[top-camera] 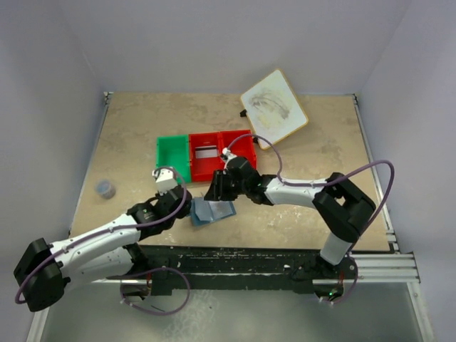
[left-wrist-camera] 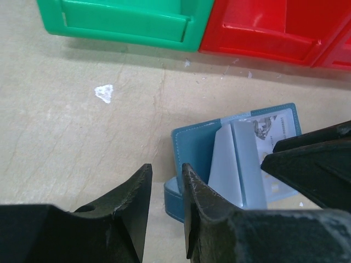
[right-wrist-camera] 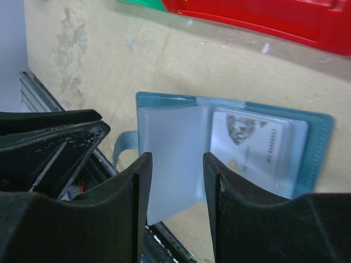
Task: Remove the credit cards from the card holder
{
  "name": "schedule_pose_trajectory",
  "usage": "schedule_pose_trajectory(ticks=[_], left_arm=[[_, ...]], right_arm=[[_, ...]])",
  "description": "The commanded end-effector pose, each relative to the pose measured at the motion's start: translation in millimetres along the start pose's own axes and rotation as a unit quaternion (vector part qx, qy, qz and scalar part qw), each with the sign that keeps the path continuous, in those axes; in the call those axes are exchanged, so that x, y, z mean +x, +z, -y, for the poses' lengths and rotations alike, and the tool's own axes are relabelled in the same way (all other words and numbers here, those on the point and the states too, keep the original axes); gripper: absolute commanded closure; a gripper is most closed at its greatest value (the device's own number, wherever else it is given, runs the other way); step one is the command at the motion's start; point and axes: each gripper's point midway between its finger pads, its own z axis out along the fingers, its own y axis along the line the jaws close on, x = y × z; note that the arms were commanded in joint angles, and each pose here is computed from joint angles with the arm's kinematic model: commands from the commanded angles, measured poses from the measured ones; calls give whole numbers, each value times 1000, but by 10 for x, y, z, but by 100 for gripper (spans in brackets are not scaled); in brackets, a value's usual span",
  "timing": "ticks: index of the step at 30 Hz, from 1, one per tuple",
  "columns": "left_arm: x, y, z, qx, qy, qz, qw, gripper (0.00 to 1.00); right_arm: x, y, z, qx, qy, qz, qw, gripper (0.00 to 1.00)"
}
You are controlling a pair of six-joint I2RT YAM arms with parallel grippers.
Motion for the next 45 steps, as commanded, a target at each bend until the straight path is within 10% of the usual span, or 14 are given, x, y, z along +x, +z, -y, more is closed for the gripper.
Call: schedule_pose_trajectory(ticks=[1, 8, 21, 34, 45], left_arm=[[-365, -175, -70, -17, -41, 62, 997, 74], [-665, -435, -63, 15, -88, 108, 990, 70], [-296, -217, 816, 167, -129, 4, 977, 71], [173, 147, 475, 88, -194, -27, 977, 95], [215, 351, 493, 65, -181, -19, 981, 97]], right_arm=[[51, 118, -123, -1, -32, -18, 999, 55], [230, 444, -131, 5, -45, -58, 997, 66], [257, 350, -120, 25, -24, -42, 999, 68], [321, 350, -54, 27, 10, -37, 999, 71], [0, 22, -268, 28, -3, 18, 999, 72]])
